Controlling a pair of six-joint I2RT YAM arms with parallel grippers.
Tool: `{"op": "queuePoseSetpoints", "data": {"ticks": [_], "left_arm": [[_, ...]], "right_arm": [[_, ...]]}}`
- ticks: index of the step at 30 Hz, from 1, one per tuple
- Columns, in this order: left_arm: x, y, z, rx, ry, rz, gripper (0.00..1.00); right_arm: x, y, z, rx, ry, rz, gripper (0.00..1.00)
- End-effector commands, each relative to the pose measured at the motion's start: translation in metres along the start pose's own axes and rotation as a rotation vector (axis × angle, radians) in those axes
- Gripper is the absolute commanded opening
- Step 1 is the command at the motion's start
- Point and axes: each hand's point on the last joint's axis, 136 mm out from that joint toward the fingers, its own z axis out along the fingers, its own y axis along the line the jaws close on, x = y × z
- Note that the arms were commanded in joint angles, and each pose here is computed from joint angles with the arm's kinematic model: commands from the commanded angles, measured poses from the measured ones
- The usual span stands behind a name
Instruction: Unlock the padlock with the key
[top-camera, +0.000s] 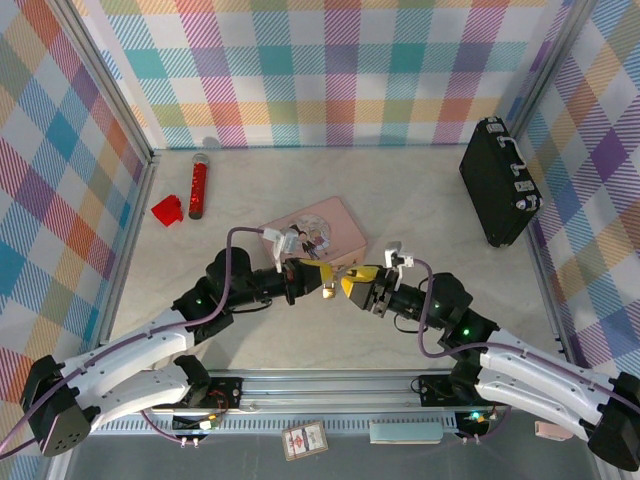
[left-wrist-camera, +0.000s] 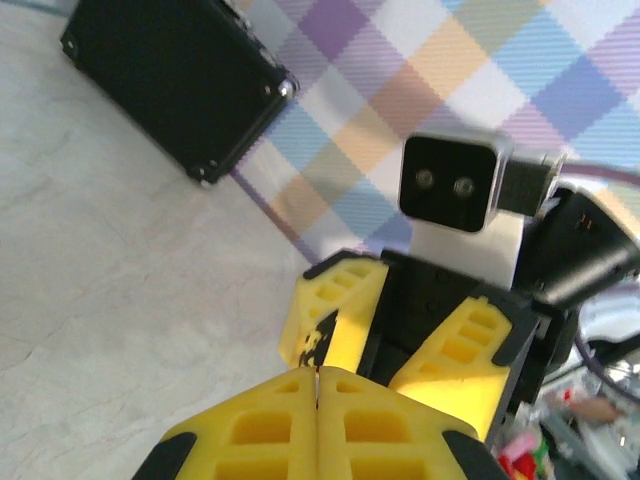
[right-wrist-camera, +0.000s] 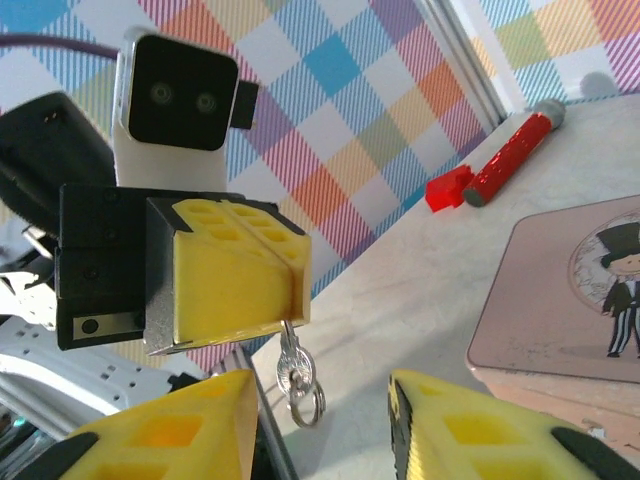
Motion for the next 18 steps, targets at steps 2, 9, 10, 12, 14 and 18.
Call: {"op": "queuePoseSetpoints", "data": {"ticks": [2,9,10,12,14,18], "left_arm": [[-0.02,0.002,0.0,0.032,-0.153,-0.083,0.0],[-0.019,-0.013,0.01,0.116,-0.126,-0.11,0.0],[-0.018,-0.014,0.01,0.12,-0.123,-0.11,0.0],[-0.019,-0.016,0.01,0.127,-0.122,-0.109,0.0],[-0.019,-0.016,0.01,0.126,-0.122,-0.11,0.0],[-0.019,-0.017,0.012,0.132,-0.118,-0.109,0.0]], "right_arm": [[-0.018,0.011,0.004,-0.064,-0.078,0.019,0.44],[-0.022,0.01,0.009,-0.074,-0.097,0.027,0.51],[-0.022,0.009,0.008,-0.07,-0.096,0.027,0.51],[-0.022,0.006,0.008,-0.061,-0.098,0.032,0.5],[-0.021,0.006,0.009,-0.061,-0.097,0.036,0.5],[-0.02,0.009,0.01,-0.079,-0.084,0.038,0.47]]}}
